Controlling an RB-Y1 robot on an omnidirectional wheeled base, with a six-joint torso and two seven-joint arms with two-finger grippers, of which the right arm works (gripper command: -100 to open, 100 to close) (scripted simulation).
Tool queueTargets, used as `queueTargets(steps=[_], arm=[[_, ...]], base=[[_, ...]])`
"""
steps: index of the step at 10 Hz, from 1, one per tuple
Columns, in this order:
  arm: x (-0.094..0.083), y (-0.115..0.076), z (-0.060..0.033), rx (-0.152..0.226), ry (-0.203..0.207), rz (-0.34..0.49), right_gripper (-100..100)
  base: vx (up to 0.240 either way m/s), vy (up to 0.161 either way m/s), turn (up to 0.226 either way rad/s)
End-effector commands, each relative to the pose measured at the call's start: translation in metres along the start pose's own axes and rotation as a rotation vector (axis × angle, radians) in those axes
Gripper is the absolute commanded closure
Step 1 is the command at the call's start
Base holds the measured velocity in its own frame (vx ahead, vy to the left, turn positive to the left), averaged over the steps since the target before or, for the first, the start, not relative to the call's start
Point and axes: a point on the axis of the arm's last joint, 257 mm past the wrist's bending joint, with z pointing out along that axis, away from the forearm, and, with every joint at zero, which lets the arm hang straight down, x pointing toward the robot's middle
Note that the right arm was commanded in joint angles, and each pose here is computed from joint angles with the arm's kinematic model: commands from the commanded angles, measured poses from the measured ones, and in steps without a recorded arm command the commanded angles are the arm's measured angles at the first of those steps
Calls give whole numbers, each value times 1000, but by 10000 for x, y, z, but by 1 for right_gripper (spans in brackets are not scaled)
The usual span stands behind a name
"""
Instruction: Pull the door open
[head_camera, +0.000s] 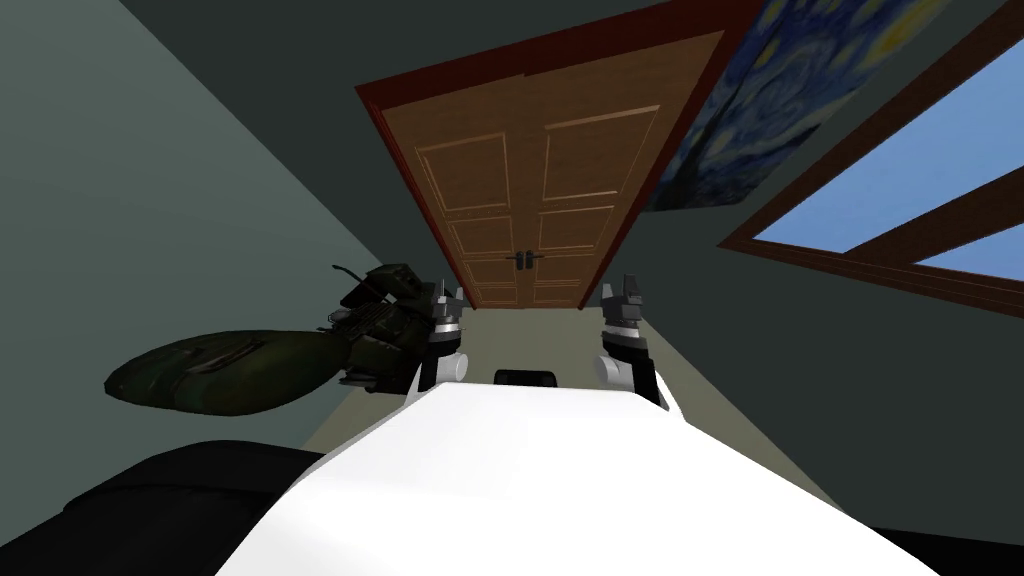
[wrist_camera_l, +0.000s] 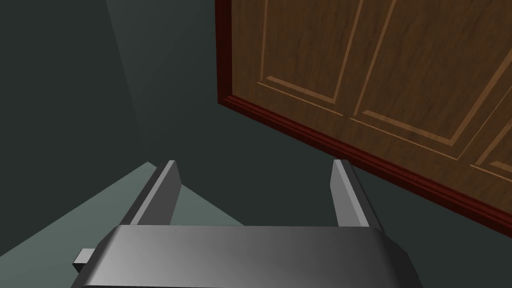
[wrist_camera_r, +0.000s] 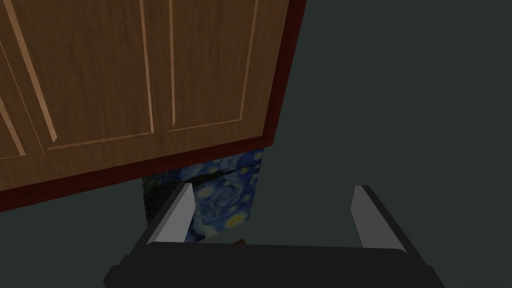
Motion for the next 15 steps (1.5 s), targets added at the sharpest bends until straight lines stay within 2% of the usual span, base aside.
queueTargets(steps=[1,2,7,8,11,15], arm=[[-3,-164,-10,34,11,2,-100],[-7,-284,-25,59,19,3,-100],[-30,-598,-72,127,33,8,-100],[-44,-727,-96,156,37,10,-100],[-71,-922,-136,199,41,14,-100],[-156,-1372,-255,303,41,25,-100]], base=[[183,40,63],[174,51,83],[110,31,42],[140,60,101],[142,35,41],[162,33,78]])
